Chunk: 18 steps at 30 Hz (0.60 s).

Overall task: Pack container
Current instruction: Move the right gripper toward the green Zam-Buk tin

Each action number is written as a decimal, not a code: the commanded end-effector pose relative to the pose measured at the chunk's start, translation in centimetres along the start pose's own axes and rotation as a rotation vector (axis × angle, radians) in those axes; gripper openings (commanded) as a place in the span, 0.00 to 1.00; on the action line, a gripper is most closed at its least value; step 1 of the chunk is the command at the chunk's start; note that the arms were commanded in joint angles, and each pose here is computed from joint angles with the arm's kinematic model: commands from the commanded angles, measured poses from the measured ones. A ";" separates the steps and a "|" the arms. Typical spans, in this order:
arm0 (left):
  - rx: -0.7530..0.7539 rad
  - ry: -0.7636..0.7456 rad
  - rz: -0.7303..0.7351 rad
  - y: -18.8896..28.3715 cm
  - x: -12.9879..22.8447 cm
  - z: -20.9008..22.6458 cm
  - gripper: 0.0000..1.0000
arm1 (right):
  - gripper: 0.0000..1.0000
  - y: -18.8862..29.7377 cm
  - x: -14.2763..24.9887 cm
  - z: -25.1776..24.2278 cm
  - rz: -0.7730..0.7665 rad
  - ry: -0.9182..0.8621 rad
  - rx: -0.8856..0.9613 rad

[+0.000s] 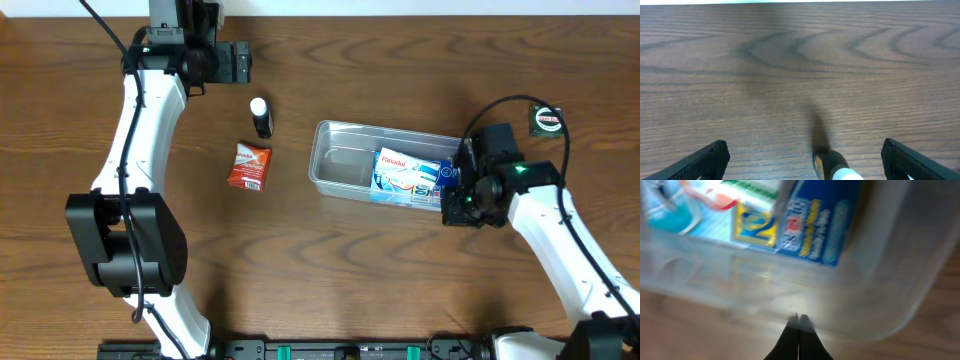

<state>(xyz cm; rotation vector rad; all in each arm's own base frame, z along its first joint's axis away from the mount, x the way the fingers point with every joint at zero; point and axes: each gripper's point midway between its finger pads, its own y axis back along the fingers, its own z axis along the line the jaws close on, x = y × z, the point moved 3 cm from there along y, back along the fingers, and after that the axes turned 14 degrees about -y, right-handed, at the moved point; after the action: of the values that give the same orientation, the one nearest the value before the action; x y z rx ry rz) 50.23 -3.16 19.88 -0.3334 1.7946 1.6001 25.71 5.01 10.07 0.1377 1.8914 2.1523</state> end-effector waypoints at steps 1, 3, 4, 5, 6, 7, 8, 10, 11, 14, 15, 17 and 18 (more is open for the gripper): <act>0.004 0.003 0.017 -0.5 0.7 0.2 0.98 | 0.01 -0.6 -0.9 -1.2 -0.045 -0.012 0.101; 0.004 0.003 0.017 -0.5 0.7 0.2 0.98 | 0.01 -0.6 -1.2 -1.1 -0.059 -0.011 0.094; 0.005 0.003 0.017 -0.5 0.7 0.2 0.98 | 0.01 -0.6 -1.4 -1.0 -0.067 -0.011 0.090; 0.004 0.003 0.017 -0.5 0.7 0.2 0.98 | 0.01 -0.6 -1.7 -0.9 -0.080 -0.010 0.085; 0.005 0.003 0.017 -0.5 0.7 0.2 0.98 | 0.01 -0.6 -1.8 -0.8 -0.087 -0.010 0.081; 0.004 0.003 0.017 -0.5 0.7 0.2 0.98 | 0.01 -0.6 -2.0 -0.7 -0.096 -0.009 0.077; 0.004 0.003 0.017 -0.5 0.7 0.2 0.98 | 0.01 -0.6 -2.2 -0.6 -0.106 -0.009 0.072; 0.005 0.003 0.017 -0.5 0.7 0.2 0.98 | 0.01 -0.5 -2.8 -0.4 -0.132 -0.007 0.062; 0.004 0.003 0.017 -0.5 0.7 0.2 0.98 | 0.01 -0.5 -3.2 -0.2 -0.151 -0.008 0.053; 0.004 0.003 0.017 -0.5 0.7 0.2 0.98 | 0.01 -0.4 -3.8 0.2 -0.181 -0.007 0.033; 0.005 0.003 0.017 -0.5 0.7 0.2 0.98 | 0.01 -0.4 -3.8 0.3 -0.177 -0.006 0.026; 0.004 0.003 0.017 -0.5 0.7 0.2 0.98 | 0.01 -0.5 -3.2 0.8 -0.145 -0.002 -0.011; 0.005 0.003 0.017 -0.5 0.7 0.2 0.98 | 0.01 -0.5 -2.8 1.2 -0.120 0.011 -0.042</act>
<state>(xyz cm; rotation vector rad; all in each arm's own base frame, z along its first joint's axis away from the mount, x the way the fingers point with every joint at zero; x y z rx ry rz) 50.23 -3.15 19.88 -0.3335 1.7944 1.6005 29.26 4.46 10.26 -0.0137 1.8450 2.0374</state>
